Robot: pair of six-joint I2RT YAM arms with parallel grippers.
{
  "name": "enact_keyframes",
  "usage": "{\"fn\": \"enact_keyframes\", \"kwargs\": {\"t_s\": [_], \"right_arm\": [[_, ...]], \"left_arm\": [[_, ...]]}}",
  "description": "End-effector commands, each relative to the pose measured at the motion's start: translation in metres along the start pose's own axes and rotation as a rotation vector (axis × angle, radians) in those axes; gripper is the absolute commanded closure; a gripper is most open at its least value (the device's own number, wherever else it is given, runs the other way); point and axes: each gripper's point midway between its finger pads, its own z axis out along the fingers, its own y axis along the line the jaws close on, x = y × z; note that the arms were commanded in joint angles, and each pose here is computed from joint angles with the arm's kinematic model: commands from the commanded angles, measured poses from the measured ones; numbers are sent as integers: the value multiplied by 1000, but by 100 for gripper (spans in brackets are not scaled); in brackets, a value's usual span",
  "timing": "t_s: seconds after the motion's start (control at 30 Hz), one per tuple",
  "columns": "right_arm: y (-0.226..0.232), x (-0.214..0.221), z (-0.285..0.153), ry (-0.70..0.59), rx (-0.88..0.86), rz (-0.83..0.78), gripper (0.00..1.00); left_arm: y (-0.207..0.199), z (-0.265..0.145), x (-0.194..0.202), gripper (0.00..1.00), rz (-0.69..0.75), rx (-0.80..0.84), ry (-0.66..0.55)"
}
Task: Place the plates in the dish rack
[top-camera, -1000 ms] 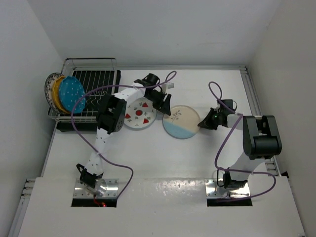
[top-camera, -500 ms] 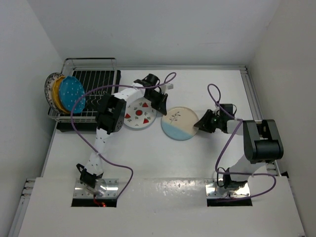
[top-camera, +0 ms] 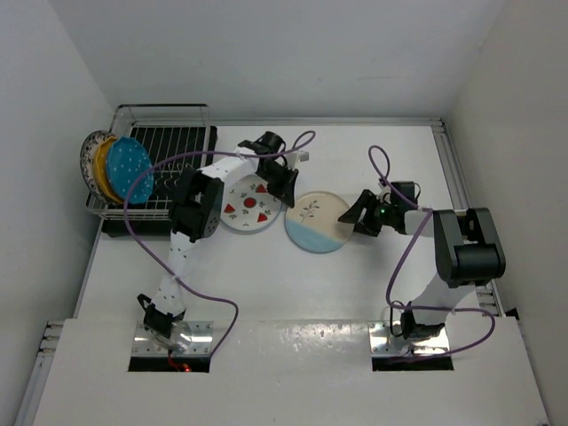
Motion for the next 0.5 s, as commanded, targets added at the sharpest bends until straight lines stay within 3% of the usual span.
{"fn": "enact_keyframes", "kwargs": {"t_s": [0.0,0.23,0.47], "right_arm": [[-44,27,5,50,201,-19,35],[-43,20,4,34,197,-21,30],[-33,13,17,21,107,-33,32]], "left_arm": [[-81,-31,-22,100,108,192,-58],[-99,-53,-41,100,147,215,-113],[-104,-53,-32,100,167,255,-94]]}}
